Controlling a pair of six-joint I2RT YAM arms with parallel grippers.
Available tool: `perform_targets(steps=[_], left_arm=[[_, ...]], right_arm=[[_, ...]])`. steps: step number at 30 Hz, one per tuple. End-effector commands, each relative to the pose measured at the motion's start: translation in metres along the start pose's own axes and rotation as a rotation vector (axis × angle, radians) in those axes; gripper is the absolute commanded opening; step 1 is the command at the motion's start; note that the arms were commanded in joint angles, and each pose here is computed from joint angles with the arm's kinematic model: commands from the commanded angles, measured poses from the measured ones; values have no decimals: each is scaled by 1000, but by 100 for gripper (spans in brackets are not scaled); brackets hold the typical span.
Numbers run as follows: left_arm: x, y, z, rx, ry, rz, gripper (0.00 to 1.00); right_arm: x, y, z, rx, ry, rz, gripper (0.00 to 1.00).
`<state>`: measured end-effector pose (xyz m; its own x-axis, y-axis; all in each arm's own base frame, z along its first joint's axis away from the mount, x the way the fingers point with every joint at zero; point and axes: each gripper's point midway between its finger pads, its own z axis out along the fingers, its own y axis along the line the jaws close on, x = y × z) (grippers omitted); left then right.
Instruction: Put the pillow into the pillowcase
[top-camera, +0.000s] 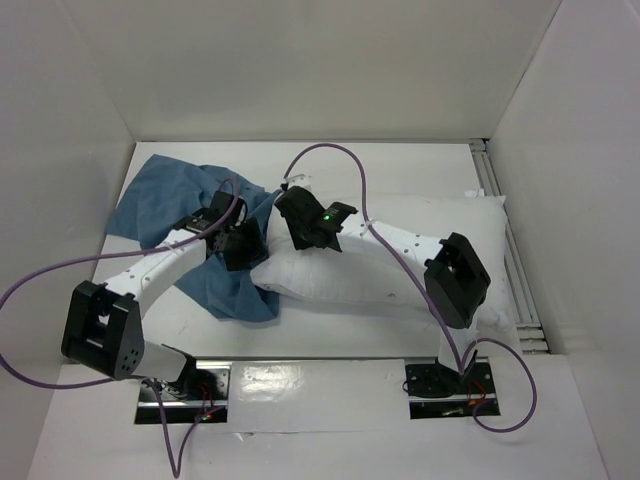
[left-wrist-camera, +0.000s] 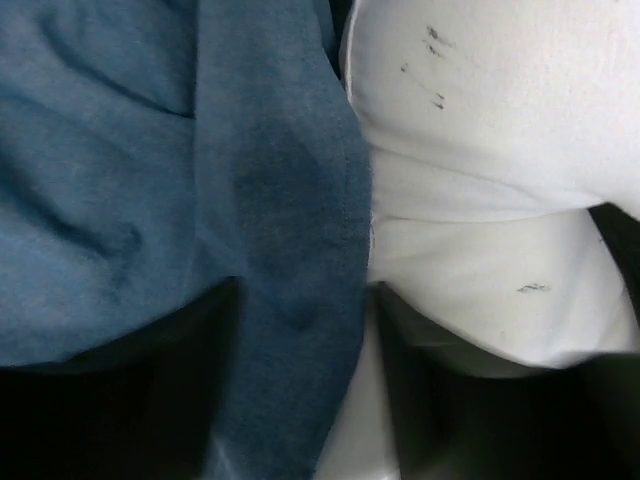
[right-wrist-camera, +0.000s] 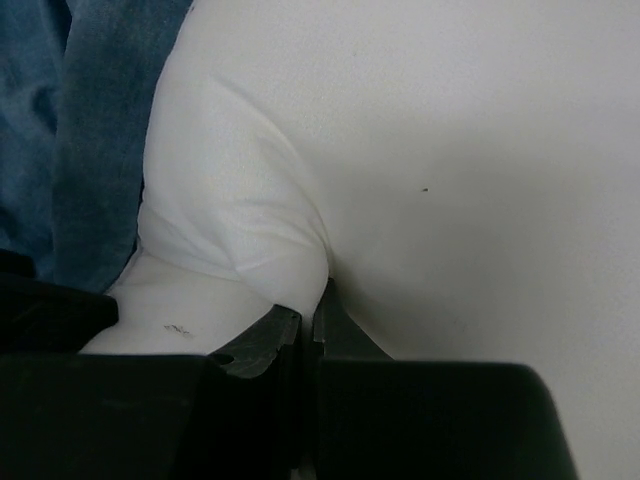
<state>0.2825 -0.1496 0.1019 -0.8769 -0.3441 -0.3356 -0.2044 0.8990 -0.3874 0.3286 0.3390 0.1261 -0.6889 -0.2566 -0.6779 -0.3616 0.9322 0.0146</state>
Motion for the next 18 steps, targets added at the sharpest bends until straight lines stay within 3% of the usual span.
perform_targets(steps=[1,3,4,5,6,13,18], left_arm=[[-3,-16,-3,84,22,38,61],[-5,-14,-5,77,23,40,42],[-8,-17,-8,80,18,41,29],[-14,-13,-9,59,3,33,10],[-20,-15,-13,55,-14,43,2],[-61,-25,-66,100,-168,34,0],[-67,-42,-87,171,-190,40,0]], right_arm=[[48,-12,11,52,145,-36,0],[46,-12,10,52,145,-36,0],[46,-12,9,52,145,-36,0],[46,-12,9,52,145,-36,0],[46,-12,9,52,145,-36,0],[38,-13,6,63,121,-31,0],[34,-12,5,59,112,-28,0]])
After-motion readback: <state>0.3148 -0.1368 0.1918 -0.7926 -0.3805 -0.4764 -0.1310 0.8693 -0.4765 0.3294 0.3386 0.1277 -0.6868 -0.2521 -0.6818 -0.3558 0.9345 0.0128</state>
